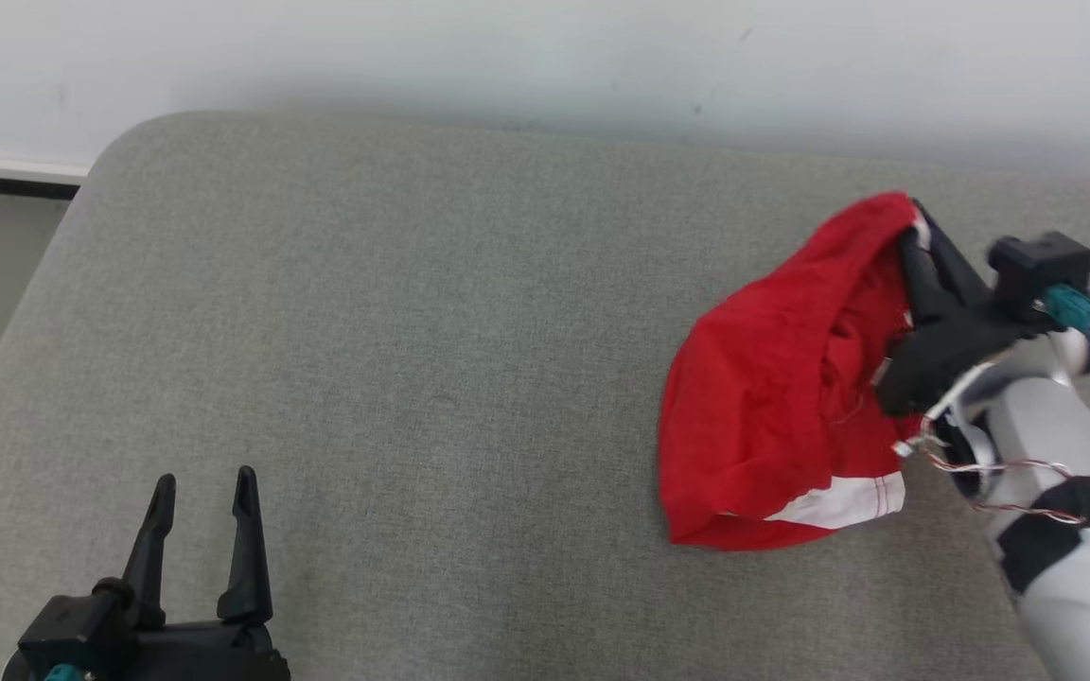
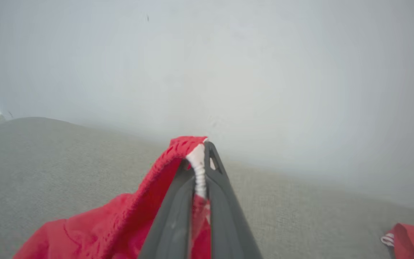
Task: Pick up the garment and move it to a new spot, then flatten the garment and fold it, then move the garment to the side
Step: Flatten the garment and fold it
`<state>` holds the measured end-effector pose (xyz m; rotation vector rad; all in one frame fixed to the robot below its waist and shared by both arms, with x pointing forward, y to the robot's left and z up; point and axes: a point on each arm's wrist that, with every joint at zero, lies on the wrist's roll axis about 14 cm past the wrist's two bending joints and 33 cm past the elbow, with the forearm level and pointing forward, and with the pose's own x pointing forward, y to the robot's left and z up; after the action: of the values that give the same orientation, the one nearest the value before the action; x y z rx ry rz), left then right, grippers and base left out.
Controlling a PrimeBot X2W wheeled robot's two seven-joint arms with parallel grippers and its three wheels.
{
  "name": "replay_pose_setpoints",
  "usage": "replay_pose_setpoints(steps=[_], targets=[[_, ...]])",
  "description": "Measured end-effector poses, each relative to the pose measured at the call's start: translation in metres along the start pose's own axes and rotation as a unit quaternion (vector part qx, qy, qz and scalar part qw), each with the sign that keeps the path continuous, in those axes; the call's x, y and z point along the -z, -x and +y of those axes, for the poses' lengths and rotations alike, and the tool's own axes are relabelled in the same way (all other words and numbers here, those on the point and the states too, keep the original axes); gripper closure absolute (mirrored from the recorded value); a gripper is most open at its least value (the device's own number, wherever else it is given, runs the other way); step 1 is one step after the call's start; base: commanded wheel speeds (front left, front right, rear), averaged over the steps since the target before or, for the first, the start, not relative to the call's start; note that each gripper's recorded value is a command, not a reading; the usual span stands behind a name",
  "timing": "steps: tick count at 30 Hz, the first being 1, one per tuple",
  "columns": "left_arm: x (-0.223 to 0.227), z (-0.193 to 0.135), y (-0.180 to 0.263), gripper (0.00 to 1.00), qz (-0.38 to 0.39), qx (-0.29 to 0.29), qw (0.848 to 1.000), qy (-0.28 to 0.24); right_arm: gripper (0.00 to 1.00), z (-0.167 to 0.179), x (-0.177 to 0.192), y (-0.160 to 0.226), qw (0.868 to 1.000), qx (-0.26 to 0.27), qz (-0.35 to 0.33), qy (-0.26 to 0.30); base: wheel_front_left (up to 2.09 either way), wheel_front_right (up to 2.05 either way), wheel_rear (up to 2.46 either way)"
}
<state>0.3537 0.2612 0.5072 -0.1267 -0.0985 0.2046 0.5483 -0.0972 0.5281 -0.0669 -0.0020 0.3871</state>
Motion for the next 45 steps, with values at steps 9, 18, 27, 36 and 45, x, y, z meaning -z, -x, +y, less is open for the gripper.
replay_pose_setpoints(steps=[9,18,27,36,45], targets=[[-0.005,-0.007,0.004,0.00,-0.007,0.005,1.000,0.014,1.00,0.108,-0.070,-0.014,0.990,-0.114,-0.080,-0.025,0.00,0.00,0.00],[0.002,0.005,0.012,0.00,0.006,-0.019,1.000,0.024,1.00,0.211,-0.030,-0.009,0.971,-0.235,-0.009,-0.036,0.00,0.00,0.00],[0.012,0.013,0.017,0.00,0.023,-0.035,0.999,0.027,0.00,0.245,0.014,0.010,0.956,-0.284,0.050,-0.050,0.00,0.00,0.00],[0.013,-0.010,0.004,0.00,0.021,0.005,0.999,0.024,0.00,0.195,0.032,0.020,0.972,-0.223,0.063,-0.034,0.00,0.00,0.00],[0.008,-0.032,0.001,0.00,0.010,0.042,0.999,0.022,0.00,0.069,0.003,0.059,0.996,-0.069,-0.019,-0.055,0.00,0.00,0.00]])
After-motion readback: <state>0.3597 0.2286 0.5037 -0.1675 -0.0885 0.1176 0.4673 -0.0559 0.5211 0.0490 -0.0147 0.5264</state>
